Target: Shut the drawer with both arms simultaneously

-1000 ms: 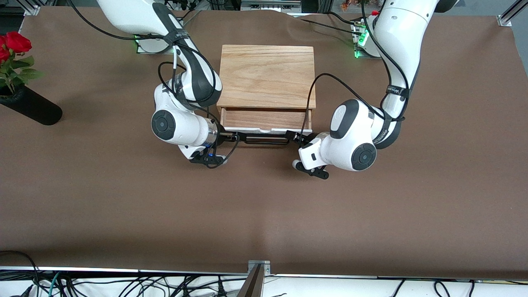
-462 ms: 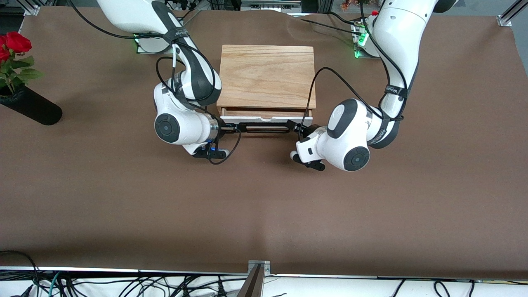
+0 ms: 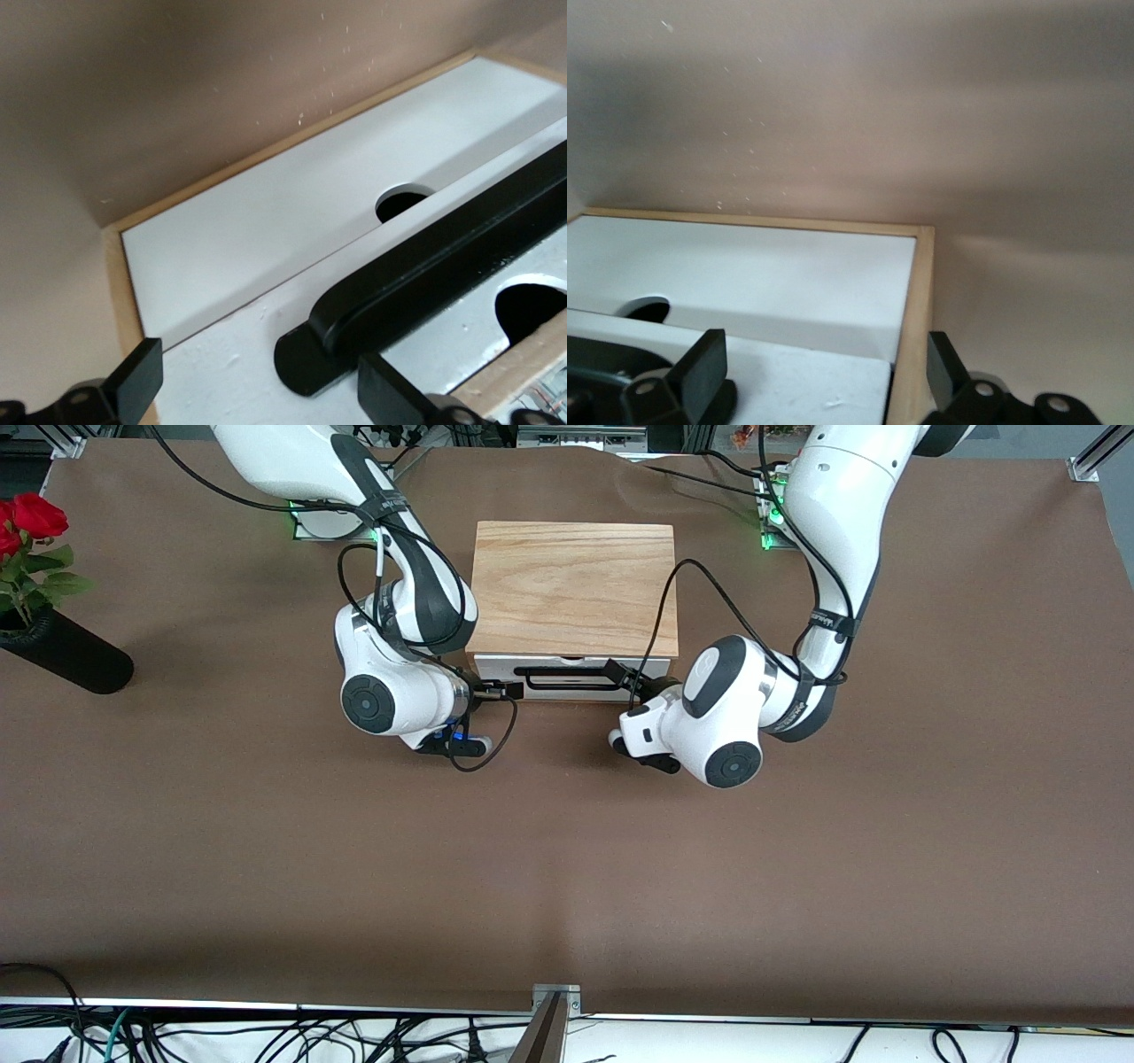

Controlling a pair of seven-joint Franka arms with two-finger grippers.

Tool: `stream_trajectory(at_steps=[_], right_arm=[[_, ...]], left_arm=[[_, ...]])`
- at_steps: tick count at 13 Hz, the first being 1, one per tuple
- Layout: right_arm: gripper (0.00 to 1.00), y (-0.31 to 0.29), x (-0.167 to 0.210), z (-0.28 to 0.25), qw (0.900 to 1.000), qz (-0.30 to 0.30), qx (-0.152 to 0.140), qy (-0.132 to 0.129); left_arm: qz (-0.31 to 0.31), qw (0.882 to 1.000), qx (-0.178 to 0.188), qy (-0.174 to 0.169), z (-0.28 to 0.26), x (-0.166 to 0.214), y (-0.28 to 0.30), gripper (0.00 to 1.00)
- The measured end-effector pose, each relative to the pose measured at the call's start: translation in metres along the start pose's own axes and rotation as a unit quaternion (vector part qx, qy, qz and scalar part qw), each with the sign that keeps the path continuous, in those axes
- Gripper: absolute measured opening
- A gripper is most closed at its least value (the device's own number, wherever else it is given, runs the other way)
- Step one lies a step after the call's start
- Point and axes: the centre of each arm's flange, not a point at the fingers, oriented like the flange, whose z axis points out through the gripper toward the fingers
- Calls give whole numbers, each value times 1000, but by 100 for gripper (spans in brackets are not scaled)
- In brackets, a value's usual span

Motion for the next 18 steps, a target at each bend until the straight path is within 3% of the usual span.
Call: stream_trajectory(at_steps=[2, 8, 9, 12, 16, 18], right_arm=[[100, 4, -12, -2, 1000, 0, -4, -13], [100, 6, -19, -13, 1000, 0, -4, -13], [100, 12, -14, -18, 1000, 2, -8, 4], [100, 41, 15, -64, 994, -3, -45, 97], [100, 79, 12, -167, 982, -9, -51, 184], [100, 98, -6, -212, 974, -13, -72, 213]], left_arm=[[3, 1000, 4, -8, 9, 2, 5, 100], [3, 1000, 5, -15, 11, 3, 5, 100], [3, 1000, 5, -15, 11, 3, 5, 100], [6, 1000, 6, -5, 8, 5, 7, 100], [24, 997, 12, 67, -35, 10, 23, 100], [19, 994, 12, 105, -76, 4, 12, 100]])
